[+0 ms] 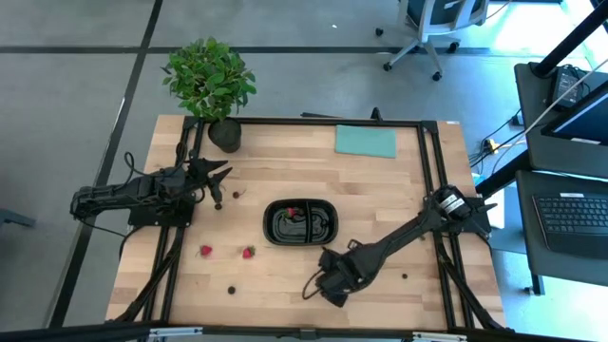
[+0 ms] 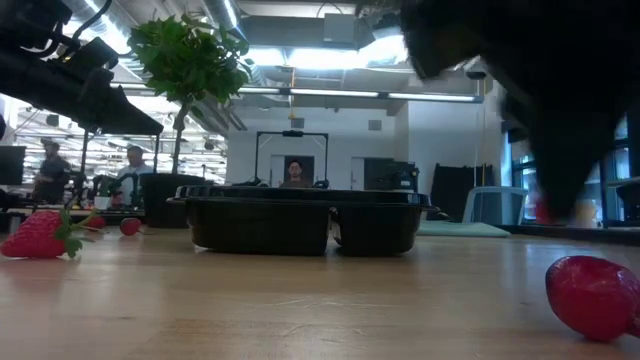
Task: Pick and placing Produce into tupperware
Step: Put the bottom red raspberry into the left section of the black bin
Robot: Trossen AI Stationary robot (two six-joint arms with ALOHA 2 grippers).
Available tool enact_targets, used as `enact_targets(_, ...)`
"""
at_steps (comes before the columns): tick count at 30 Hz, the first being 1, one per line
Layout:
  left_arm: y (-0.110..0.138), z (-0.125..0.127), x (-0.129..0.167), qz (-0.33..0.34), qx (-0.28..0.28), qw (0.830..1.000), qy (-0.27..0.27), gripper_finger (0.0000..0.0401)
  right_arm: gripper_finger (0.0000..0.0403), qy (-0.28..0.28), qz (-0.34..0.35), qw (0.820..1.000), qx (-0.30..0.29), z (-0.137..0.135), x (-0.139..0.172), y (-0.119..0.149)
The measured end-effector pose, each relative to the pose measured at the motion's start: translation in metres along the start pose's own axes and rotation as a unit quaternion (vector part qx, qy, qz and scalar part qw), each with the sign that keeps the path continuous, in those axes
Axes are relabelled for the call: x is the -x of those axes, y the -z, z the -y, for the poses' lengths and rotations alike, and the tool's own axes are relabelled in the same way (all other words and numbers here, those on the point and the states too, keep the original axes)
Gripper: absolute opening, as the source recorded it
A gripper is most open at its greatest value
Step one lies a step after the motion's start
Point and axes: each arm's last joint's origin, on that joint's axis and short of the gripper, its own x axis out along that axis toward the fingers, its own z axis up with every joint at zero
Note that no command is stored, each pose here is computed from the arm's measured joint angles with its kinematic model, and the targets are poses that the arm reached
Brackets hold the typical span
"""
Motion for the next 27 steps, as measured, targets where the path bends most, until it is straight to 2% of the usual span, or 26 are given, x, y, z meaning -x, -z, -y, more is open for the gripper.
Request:
enact_targets(7, 0.000, 0.000, 0.000, 0.000, 0.000, 1.000, 0.000, 0.0120, 0.0093, -0.033, 0.101, 0.993, 0.055, -0.001, 0.041, -0.051)
enact_targets(12, 0.000, 0.000, 0.000, 0.000, 0.000, 1.000, 0.000, 0.0120, 0.0093, -0.075, 0.206, 0.970, 0.108, 0.001, 0.051, -0.089)
enact_targets(14, 0.000, 0.000, 0.000, 0.000, 0.000, 1.000, 0.000, 0.0120, 0.0093, -0.080, 0.230, 0.962, 0.123, 0.004, 0.047, -0.102)
enact_targets(17, 0.000, 0.000, 0.000, 0.000, 0.000, 1.000, 0.000, 0.0120, 0.0093, -0.064, 0.231, 0.961, 0.137, 0.013, 0.032, -0.118)
enact_targets(27, 0.000, 0.000, 0.000, 0.000, 0.000, 1.000, 0.000, 0.0120, 0.0093, -0.002, 0.180, 0.978, 0.108, 0.050, -0.025, -0.155)
